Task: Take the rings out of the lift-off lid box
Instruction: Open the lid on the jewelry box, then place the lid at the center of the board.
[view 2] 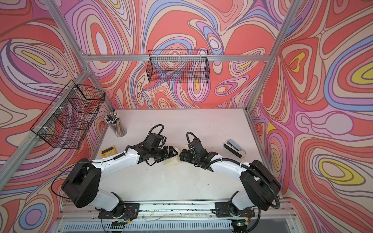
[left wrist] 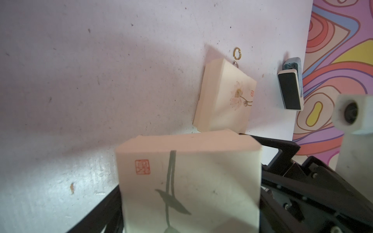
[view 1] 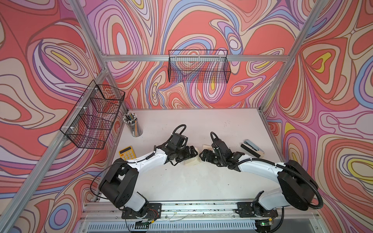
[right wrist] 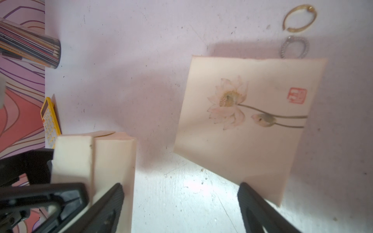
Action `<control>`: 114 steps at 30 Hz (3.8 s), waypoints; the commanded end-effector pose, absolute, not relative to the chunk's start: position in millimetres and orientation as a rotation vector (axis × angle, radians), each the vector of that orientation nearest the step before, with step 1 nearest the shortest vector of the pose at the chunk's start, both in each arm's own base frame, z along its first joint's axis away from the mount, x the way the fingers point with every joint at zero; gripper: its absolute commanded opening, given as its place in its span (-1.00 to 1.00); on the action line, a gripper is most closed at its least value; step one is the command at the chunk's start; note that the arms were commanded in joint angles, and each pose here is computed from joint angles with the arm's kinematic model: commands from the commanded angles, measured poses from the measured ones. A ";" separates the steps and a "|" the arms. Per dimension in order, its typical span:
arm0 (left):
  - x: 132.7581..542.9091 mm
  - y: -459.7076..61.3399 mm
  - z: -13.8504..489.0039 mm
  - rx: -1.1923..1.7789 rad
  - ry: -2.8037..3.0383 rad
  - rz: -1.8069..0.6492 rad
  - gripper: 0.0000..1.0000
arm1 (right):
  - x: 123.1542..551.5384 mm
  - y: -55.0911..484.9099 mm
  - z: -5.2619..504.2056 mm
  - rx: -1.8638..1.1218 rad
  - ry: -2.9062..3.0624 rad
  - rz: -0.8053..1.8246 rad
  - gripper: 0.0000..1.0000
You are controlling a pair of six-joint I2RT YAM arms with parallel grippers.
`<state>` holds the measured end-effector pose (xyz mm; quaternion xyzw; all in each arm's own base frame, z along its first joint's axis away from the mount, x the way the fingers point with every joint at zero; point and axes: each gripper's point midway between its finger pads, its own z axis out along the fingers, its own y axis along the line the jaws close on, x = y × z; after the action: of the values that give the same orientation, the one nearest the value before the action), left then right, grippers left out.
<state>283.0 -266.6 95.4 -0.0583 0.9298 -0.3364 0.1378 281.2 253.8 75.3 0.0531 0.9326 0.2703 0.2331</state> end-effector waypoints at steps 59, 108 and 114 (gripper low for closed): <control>265.9 -244.9 97.2 -0.058 2.657 -0.913 0.83 | 263.9 229.3 57.9 0.123 2.677 0.510 0.91; 342.2 -95.6 70.1 -0.405 2.664 -0.376 0.86 | 268.4 202.1 139.8 0.015 2.336 0.539 0.92; 343.5 -92.2 46.8 -0.415 2.729 -0.316 0.86 | 264.9 199.4 137.2 0.014 2.343 0.536 0.92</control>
<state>343.1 -99.1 54.5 -0.1503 0.9598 -0.1374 0.1930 267.7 203.6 140.5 0.0086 0.9090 0.2162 0.3562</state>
